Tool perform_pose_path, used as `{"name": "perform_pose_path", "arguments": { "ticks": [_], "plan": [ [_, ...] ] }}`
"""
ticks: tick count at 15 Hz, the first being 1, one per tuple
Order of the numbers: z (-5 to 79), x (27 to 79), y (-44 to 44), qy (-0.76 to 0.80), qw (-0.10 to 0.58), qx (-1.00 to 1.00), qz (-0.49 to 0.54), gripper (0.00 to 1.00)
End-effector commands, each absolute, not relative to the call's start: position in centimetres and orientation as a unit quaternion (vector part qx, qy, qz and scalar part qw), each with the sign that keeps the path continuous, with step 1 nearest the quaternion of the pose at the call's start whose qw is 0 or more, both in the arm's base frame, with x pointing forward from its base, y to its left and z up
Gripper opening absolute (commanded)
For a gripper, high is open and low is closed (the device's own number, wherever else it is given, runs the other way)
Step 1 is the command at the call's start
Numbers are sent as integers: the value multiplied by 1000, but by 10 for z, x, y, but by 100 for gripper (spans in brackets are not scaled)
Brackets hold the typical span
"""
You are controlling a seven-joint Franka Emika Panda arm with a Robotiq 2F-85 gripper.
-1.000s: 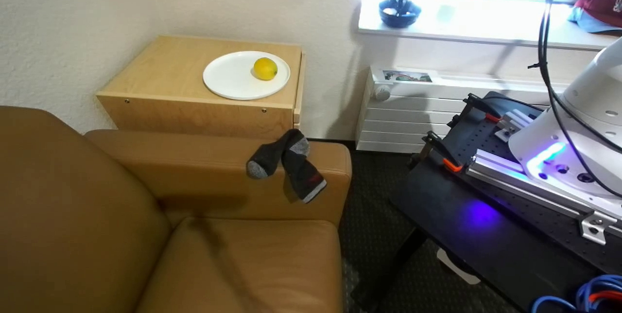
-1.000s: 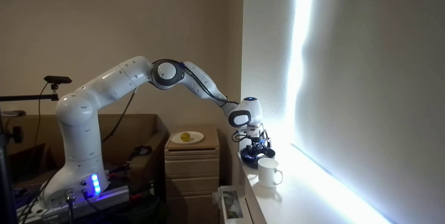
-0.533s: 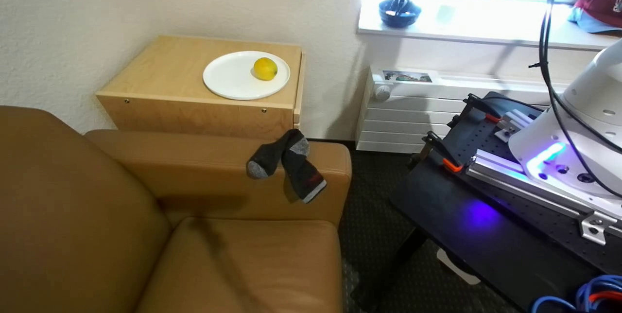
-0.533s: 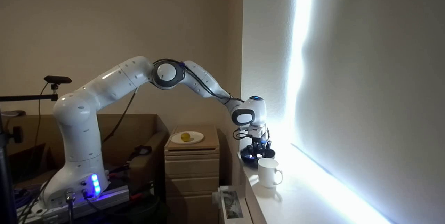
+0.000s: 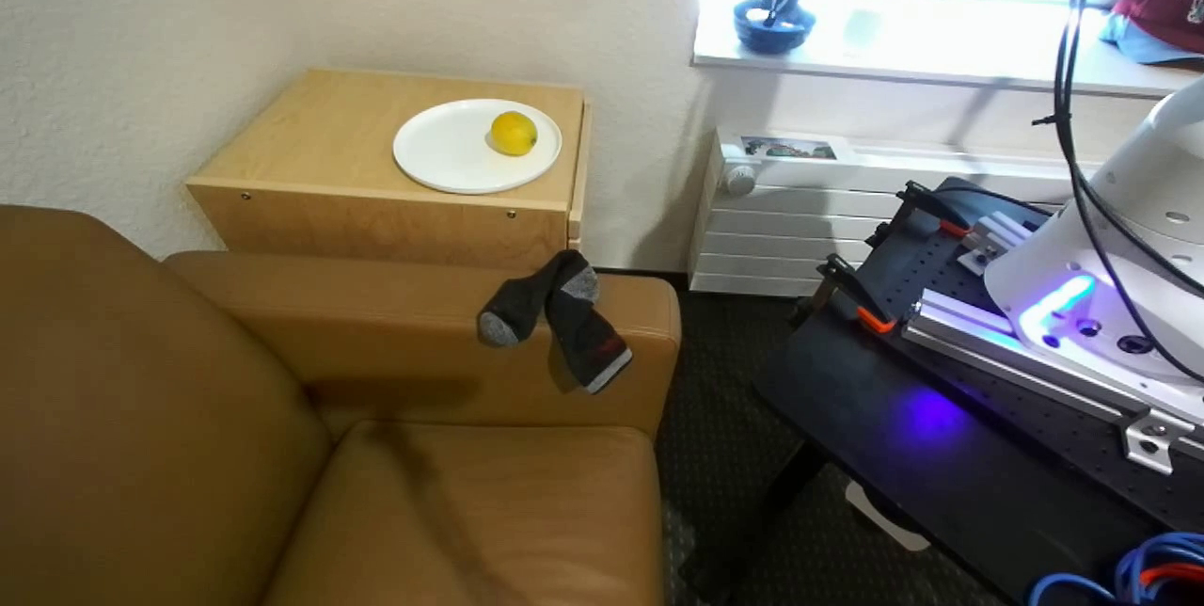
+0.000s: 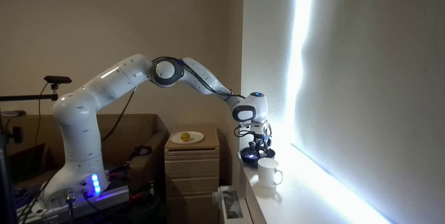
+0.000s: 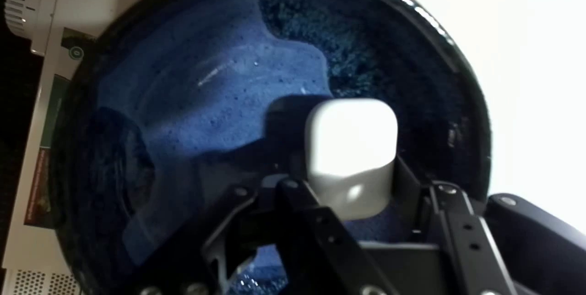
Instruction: Remove the white object from the black bowl on the window sill and place it on the nightstand
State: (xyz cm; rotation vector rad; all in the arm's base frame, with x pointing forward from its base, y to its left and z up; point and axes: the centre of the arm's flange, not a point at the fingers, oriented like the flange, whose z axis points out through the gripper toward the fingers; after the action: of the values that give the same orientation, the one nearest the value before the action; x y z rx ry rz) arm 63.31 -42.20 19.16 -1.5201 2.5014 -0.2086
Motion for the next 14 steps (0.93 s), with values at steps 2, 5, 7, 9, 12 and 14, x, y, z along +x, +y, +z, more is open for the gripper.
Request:
{"name": "perform_pose_path", "arguments": {
  "ticks": [2,5,7,9,12,14],
  "plan": [
    [275,583,-429,811,159,-561,-52,24],
    [316,543,-421,766,158,-623,-17,24],
    [337,512,-414,735,143,-663,9,24],
    [354,481,-401,698,134,-703,25,24],
    [377,452,-369,634,152,-759,11,24],
    [372,479,-397,647,152,-747,11,49]
  ]
}}
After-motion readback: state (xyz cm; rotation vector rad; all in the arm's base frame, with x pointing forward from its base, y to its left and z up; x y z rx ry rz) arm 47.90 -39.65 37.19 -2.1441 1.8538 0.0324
